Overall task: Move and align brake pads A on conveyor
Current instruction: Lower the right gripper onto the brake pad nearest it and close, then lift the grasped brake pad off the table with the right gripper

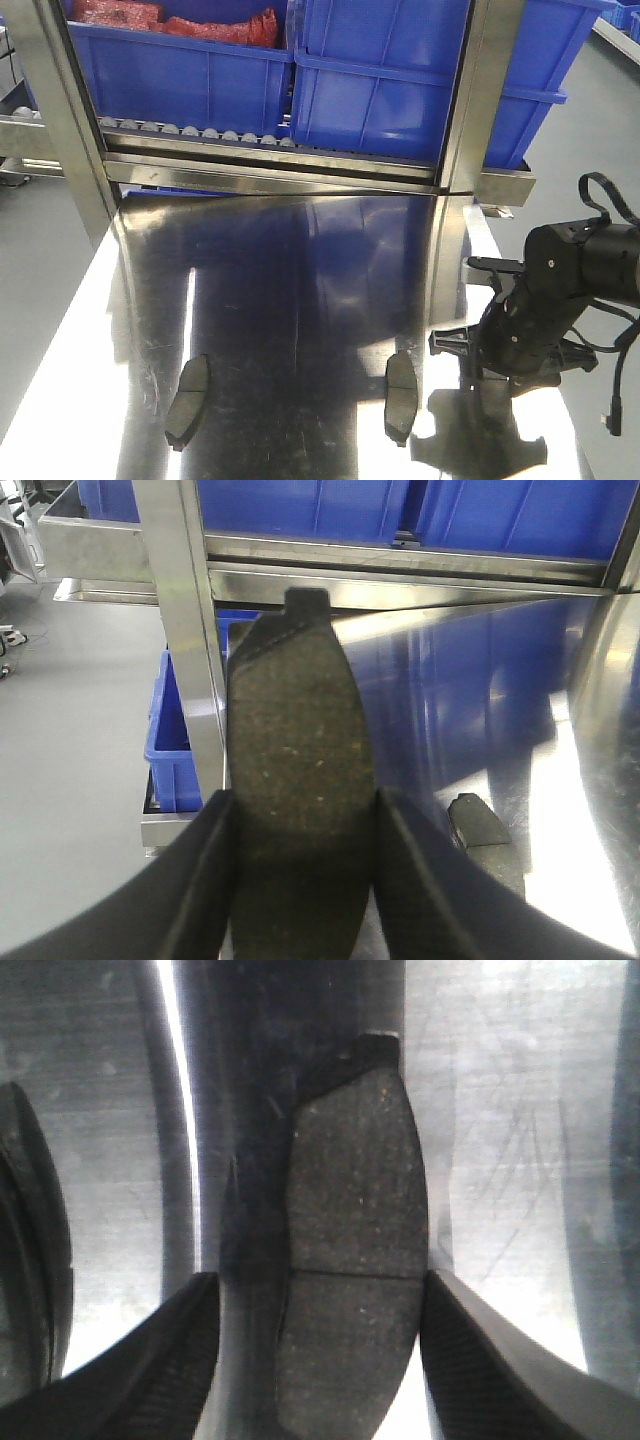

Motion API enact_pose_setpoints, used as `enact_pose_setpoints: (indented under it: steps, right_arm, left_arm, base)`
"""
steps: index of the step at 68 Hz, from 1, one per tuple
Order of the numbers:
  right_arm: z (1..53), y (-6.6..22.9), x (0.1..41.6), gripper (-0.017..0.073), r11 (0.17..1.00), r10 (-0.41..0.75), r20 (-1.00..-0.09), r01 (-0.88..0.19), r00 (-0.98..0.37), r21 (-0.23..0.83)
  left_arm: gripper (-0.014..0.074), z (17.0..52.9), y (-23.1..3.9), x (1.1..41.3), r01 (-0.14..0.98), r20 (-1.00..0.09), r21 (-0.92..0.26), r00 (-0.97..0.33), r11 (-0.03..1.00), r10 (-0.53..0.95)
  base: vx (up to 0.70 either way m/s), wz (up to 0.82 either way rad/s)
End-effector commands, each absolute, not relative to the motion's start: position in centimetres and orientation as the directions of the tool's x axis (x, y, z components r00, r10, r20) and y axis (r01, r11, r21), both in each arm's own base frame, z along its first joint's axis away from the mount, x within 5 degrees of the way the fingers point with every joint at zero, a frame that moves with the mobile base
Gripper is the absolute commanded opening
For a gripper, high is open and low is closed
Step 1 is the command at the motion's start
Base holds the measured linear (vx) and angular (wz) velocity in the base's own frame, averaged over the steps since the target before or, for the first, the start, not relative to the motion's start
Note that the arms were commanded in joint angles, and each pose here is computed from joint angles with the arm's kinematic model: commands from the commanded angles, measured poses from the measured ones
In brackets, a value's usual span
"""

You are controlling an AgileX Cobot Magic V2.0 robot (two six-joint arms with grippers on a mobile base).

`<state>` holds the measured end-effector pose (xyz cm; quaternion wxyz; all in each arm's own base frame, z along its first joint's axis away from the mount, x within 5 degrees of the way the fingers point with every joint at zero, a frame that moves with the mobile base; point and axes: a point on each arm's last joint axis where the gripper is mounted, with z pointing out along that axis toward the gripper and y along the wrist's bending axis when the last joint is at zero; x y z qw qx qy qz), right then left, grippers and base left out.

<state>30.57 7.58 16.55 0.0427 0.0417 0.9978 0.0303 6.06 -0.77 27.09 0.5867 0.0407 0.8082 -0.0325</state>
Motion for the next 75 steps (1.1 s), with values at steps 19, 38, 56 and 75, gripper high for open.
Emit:
enact_pose_setpoints:
  steps: [19, 38, 56, 75]
  right_arm:
    - [16.4, 7.6, 31.8, 0.0424, 0.995, 0.090, -0.132, 0.083, -0.987, 0.059]
    - [16.4, 7.0, 32.1, 0.0165, 0.994, 0.106, -0.177, 0.106, -0.978, 0.006]
    - [18.0, 6.9, 32.0, -0.0013, 0.995, 0.098, -0.234, 0.097, -0.967, 0.013]
    - [25.2, 6.0, 30.1, -0.0006, 1.000, 0.022, -0.465, 0.024, -0.885, 0.002]
  left_arm:
    - [-0.0006, 28.8, -0.8, 6.3, 0.102, -0.980, -0.012, -0.197, 0.995, 0.008]
    - [-0.0006, 28.8, -0.8, 6.3, 0.102, -0.980, -0.012, -0.197, 0.995, 0.008]
    - [-0.0006, 28.8, -0.8, 6.3, 0.102, -0.980, -0.012, -0.197, 0.995, 0.008]
    - [-0.0006, 28.8, -0.8, 6.3, 0.102, -0.980, -0.012, -0.197, 0.995, 0.008]
  base:
    - [0.00, 0.00]
    - [0.00, 0.00]
    - [0.00, 0.00]
    - [0.00, 0.00]
